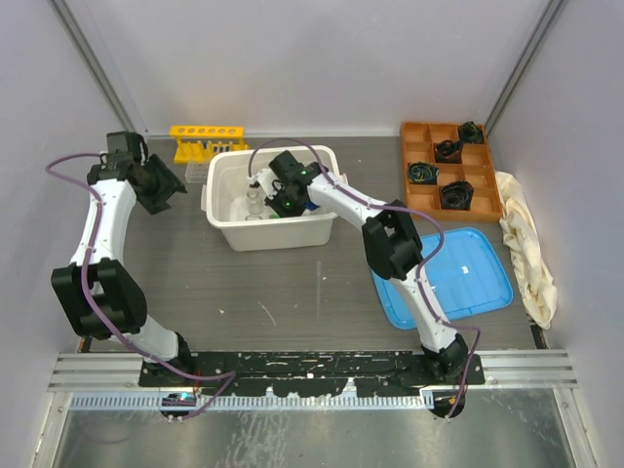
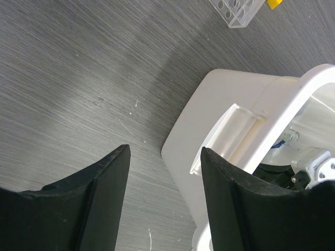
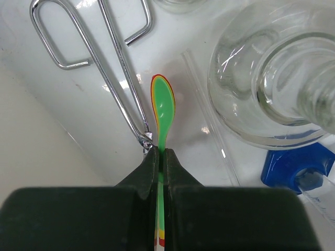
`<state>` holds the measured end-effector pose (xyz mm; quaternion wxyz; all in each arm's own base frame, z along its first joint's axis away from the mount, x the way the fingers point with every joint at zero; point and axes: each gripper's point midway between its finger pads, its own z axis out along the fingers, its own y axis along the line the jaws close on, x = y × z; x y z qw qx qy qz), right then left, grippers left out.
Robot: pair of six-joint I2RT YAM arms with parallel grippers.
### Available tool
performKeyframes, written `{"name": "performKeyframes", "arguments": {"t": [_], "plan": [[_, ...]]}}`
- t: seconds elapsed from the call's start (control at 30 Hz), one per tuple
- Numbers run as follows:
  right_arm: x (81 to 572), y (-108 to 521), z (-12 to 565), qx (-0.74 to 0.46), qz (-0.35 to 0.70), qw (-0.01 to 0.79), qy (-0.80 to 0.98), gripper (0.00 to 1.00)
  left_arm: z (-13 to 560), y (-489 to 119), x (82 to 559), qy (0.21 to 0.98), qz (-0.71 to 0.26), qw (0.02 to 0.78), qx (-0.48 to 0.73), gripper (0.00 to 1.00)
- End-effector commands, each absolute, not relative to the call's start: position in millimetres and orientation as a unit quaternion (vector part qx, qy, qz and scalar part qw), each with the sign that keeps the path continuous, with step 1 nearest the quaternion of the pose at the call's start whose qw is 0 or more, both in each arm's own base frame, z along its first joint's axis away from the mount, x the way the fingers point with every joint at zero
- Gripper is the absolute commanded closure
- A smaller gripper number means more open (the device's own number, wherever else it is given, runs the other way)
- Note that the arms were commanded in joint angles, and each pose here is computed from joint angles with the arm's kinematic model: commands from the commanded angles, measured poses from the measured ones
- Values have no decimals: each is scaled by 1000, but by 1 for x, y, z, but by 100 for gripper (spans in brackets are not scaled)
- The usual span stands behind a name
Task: Organize the chemistry lab equipment
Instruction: Place the chemistry item in the storage box.
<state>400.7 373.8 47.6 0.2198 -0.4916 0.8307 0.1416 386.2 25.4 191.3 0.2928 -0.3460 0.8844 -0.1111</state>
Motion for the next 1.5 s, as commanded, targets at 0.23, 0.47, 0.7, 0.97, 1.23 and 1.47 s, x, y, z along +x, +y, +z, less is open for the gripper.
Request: {"name": "performKeyframes", "arguments": {"t": [0.23, 0.47, 0.7, 0.97, 1.23, 1.47], "plan": [[405, 377, 38, -483, 145, 223, 835, 96, 192, 29, 387, 886, -113, 298, -336, 42], [402, 375, 27, -481, 142, 210, 839, 93, 191, 28, 387, 886, -116, 295, -337, 42], [402, 375, 35, -480, 142, 216, 838, 85, 188, 27, 387, 887, -118, 291, -338, 42], [403, 371, 71, -476, 139, 243, 834, 80, 186, 22, 389, 887, -132, 283, -341, 42], [409, 366, 141, -460, 130, 305, 823, 72, 186, 19, 388, 885, -141, 279, -345, 42], [421, 354, 220, -426, 104, 390, 809, 67, 187, 18, 386, 883, -142, 281, -348, 42]]}}
